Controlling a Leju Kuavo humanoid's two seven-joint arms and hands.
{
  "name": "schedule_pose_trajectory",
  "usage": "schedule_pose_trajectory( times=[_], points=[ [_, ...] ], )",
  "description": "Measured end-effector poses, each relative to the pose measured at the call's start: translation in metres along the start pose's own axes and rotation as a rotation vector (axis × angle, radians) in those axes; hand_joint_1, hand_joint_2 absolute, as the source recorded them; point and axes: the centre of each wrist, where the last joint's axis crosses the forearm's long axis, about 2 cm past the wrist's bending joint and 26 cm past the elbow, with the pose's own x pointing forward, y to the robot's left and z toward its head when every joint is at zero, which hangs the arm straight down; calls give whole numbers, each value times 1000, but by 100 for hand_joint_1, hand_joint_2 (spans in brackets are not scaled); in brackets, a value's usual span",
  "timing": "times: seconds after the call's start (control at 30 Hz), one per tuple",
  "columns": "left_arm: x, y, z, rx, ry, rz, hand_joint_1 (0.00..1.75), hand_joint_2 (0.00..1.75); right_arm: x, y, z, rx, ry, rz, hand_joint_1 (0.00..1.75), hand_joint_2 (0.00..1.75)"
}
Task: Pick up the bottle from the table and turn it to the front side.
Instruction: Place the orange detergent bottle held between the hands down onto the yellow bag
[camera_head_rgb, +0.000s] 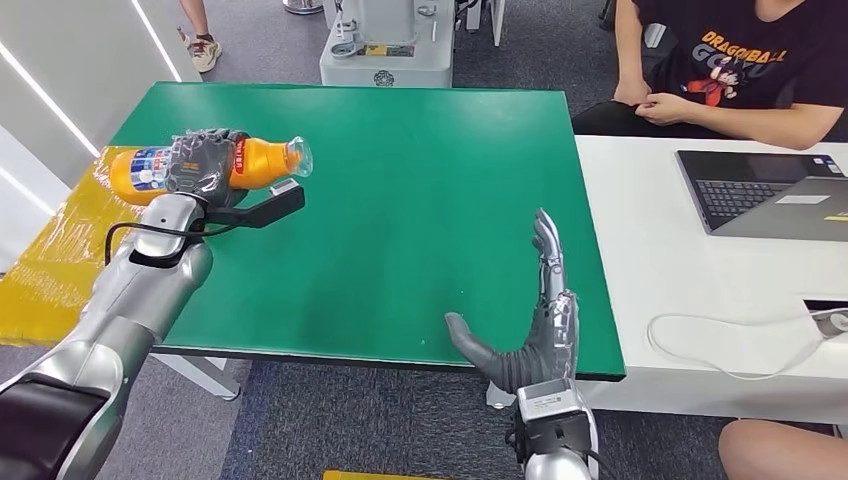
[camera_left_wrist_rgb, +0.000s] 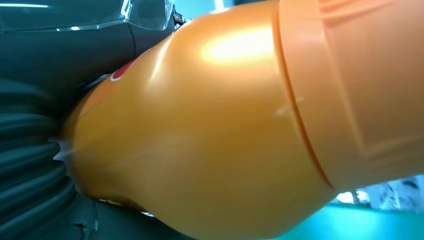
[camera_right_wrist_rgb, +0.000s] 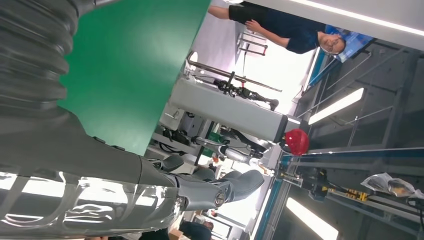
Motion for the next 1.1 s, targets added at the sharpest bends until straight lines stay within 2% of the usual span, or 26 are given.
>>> schedule_pose_trajectory(
  times=[0.4, 0.6, 0.77, 1.1],
  points=[
    [-35, -22, 29, -101, -48, -6, 175, 175, 1, 0, -1, 23, 1, -37, 0, 175],
    [-67, -27, 47, -221, -73, 50, 175, 175, 1, 0, -4, 23, -9, -47, 0, 175],
    [-90, -27, 60, -254, -53, 58, 175, 175, 1, 0, -6, 21, -13, -52, 0, 175],
    [-106, -28, 71, -294, -40, 66, 175, 175, 1, 0, -7, 17, -15, -53, 0, 175]
  ],
)
